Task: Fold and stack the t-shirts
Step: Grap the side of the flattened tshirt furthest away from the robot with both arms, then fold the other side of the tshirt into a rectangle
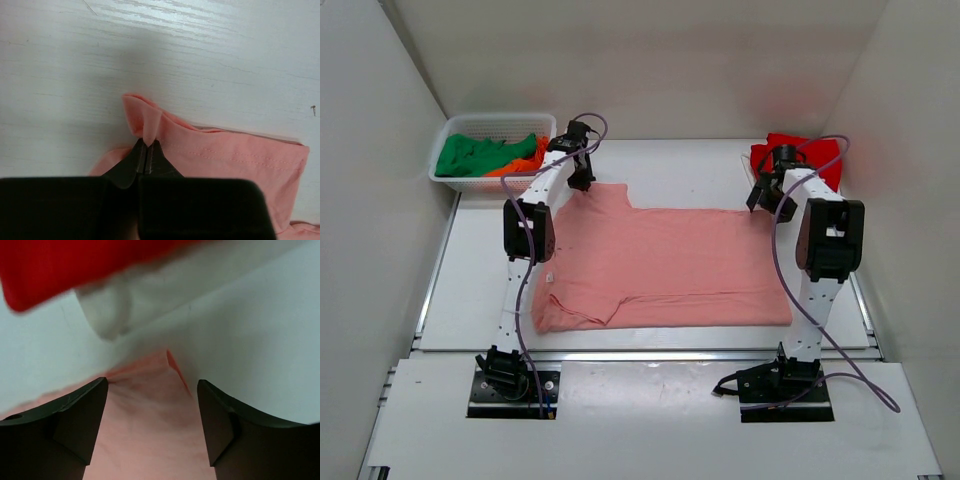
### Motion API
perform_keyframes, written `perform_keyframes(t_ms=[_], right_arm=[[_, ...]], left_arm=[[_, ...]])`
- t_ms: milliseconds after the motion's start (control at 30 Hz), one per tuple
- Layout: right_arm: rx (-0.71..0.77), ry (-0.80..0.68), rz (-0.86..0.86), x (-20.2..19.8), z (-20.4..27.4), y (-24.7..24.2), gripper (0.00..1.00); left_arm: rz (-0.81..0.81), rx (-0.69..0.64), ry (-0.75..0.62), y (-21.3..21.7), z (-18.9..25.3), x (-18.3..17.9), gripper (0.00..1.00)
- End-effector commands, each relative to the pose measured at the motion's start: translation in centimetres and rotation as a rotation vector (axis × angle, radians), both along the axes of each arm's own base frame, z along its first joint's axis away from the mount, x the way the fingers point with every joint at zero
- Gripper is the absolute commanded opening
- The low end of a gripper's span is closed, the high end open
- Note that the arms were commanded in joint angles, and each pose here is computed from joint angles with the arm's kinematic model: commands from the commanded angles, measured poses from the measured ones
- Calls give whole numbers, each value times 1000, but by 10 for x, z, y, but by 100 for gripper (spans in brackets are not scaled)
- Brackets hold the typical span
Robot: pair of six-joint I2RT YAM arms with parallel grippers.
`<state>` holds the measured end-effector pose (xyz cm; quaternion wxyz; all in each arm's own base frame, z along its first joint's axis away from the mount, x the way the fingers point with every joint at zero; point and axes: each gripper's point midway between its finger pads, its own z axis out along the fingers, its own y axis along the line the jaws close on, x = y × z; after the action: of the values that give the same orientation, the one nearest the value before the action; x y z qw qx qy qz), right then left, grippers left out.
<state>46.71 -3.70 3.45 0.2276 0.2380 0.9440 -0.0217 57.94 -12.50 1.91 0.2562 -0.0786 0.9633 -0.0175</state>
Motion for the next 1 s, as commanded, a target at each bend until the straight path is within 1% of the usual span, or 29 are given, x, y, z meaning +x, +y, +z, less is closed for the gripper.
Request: perform_keyframes(t_ms=[0, 67, 100, 133, 167, 267, 300, 333, 367, 400, 467, 500, 533, 567, 600, 633, 667, 733, 800, 833, 867, 933, 967], right_arm=[[-17, -17, -41, 22, -5, -7, 69], [-18, 15, -24, 25, -14, -6, 60], [-31, 30, -10, 25, -11, -3, 32], [-43, 17, -11, 34, -9, -7, 14], [-61, 52, -15, 28, -13, -7, 0], [-78, 27, -4, 31, 5, -5, 0], [-78, 28, 6, 29, 5, -2, 0], [-77, 8, -5, 29, 12, -4, 0], [-76, -27, 1, 32, 25, -4, 0], [-74, -21, 9, 28, 23, -2, 0], [-66, -57, 15, 27, 34, -4, 1], [-60, -61, 17, 25, 34, -4, 0], [-61, -103, 19, 29, 47, -6, 0], [-57, -109, 32, 25, 50, -4, 0], [-49, -129, 39, 25, 56, -3, 1], [-42, -134, 32, 23, 55, -3, 0], [-43, -140, 36, 20, 57, -5, 0], [-44, -156, 43, 16, 65, -5, 0], [-38, -147, 36, 8, 61, -5, 0], [-37, -137, 41, 2, 61, -5, 1], [-36, -130, 43, -1, 58, -3, 0], [-34, -137, 51, -12, 62, -1, 0], [-43, -111, 48, -21, 54, -4, 0]], left_arm=[[-22, -8, 54, 0, -7, -13, 0], [-41, -17, 46, -3, -5, -12, 0], [-46, -13, 44, -3, -4, -12, 0], [-48, -17, 39, -3, -1, -11, 0], [-54, -23, 34, -5, 3, -10, 0], [-49, -55, -12, -7, 26, -4, 0], [-42, -72, -37, -5, 41, -2, 0], [-39, -78, -53, -5, 54, -2, 0], [-43, -91, -54, -8, 55, -4, 0], [-37, -101, -91, -5, 74, -1, 0], [-29, -115, -120, 3, 96, -7, 0], [-22, -118, -127, 9, 101, -9, 0], [-24, -123, -143, 7, 111, -16, 0], [-23, -122, -152, 11, 117, -23, 0], [-21, -132, -124, 13, 107, -34, 0], [-28, -142, -164, 13, 122, -36, 0], [-27, -152, -169, 16, 127, -46, 0], [-25, -150, -145, 23, 122, -63, 0], [-34, -142, -144, 27, 129, -79, 0], [-44, -134, -114, 26, 119, -89, 0], [-47, -128, -132, 25, 127, -94, 0], [-60, -106, -80, 23, 110, -121, 0], [-66, -106, -95, 21, 117, -129, 0]])
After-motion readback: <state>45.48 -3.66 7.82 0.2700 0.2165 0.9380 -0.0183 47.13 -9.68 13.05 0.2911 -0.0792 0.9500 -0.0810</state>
